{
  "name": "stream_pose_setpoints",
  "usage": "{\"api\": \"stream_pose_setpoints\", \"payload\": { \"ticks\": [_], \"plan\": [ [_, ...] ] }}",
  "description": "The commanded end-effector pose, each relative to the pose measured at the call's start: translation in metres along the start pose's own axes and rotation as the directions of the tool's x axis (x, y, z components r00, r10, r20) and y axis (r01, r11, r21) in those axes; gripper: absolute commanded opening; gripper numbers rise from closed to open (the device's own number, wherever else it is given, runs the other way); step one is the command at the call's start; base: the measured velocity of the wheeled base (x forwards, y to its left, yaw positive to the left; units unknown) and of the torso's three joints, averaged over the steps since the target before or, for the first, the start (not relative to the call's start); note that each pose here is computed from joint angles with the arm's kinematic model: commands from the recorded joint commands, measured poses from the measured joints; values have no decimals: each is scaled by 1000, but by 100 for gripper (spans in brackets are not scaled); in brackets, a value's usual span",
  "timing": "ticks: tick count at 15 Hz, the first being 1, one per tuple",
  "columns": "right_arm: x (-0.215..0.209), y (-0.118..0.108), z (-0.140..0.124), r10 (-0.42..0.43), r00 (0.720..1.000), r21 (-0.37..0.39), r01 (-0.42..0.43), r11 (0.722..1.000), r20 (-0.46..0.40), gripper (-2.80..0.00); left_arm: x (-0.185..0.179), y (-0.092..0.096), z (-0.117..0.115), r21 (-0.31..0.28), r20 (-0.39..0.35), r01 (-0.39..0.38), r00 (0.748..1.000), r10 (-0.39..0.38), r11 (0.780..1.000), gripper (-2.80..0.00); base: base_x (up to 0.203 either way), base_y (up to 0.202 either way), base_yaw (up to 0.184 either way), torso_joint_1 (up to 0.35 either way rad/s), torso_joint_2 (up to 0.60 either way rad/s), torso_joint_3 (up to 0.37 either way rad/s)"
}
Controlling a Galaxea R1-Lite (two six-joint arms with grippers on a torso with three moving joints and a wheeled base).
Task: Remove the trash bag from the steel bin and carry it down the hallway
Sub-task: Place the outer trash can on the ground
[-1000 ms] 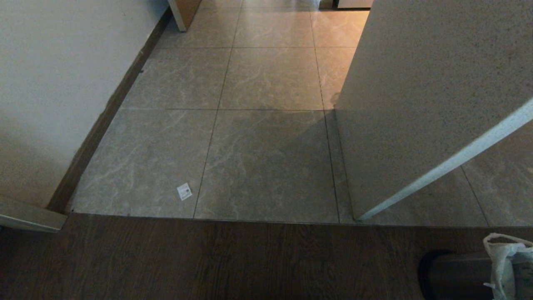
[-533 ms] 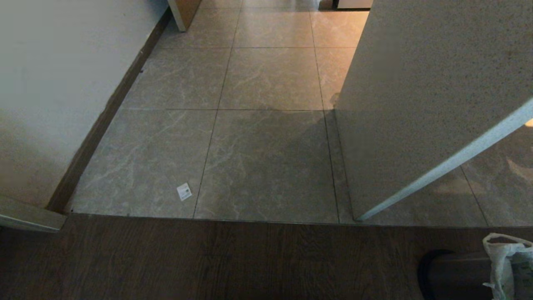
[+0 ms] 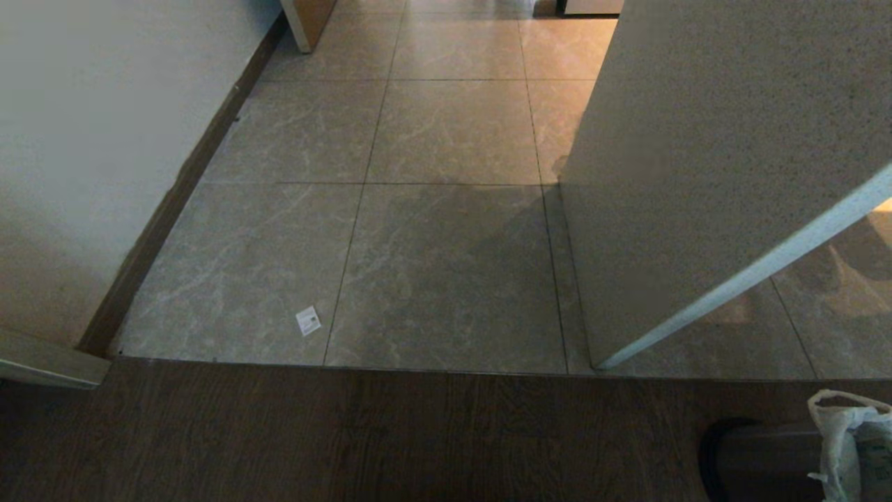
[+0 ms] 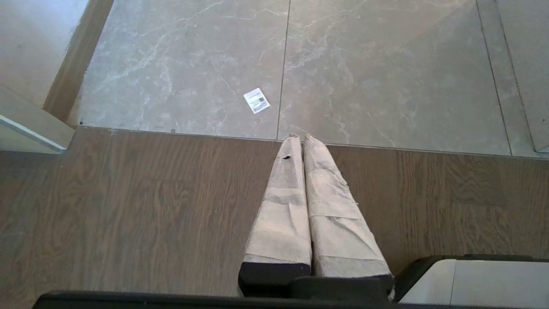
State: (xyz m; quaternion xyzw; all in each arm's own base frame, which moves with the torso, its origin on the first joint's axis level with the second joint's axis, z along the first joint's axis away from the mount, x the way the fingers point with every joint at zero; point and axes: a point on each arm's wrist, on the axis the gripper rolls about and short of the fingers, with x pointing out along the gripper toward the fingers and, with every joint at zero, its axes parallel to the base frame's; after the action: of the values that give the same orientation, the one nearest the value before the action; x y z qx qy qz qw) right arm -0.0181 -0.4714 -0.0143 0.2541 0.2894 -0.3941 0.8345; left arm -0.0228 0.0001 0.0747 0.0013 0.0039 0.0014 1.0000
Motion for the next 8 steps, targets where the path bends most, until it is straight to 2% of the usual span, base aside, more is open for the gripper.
{"api": "stream_pose_setpoints", "payload": {
  "ticks": [1,3,5,8],
  "plan": [
    [-59,34,5,-6,1000,-51,6,999,-5,-280,0,0,0,-1,0,0,1000,0,1000,-280,0,0,0,0,0,0],
    [-99,71,-8,10,999,-128,-15,992,-36,-280,0,0,0,-1,0,0,1000,0,1000,-280,0,0,0,0,0,0],
    [-128,113,-16,44,998,-241,-54,969,-50,-280,0,0,0,-1,0,0,1000,0,1000,-280,0,0,0,0,0,0],
    [-135,195,-16,209,973,-388,-231,892,-99,-280,0,0,0,0,0,0,1000,0,1000,-280,0,0,0,0,0,0]
  ]
}}
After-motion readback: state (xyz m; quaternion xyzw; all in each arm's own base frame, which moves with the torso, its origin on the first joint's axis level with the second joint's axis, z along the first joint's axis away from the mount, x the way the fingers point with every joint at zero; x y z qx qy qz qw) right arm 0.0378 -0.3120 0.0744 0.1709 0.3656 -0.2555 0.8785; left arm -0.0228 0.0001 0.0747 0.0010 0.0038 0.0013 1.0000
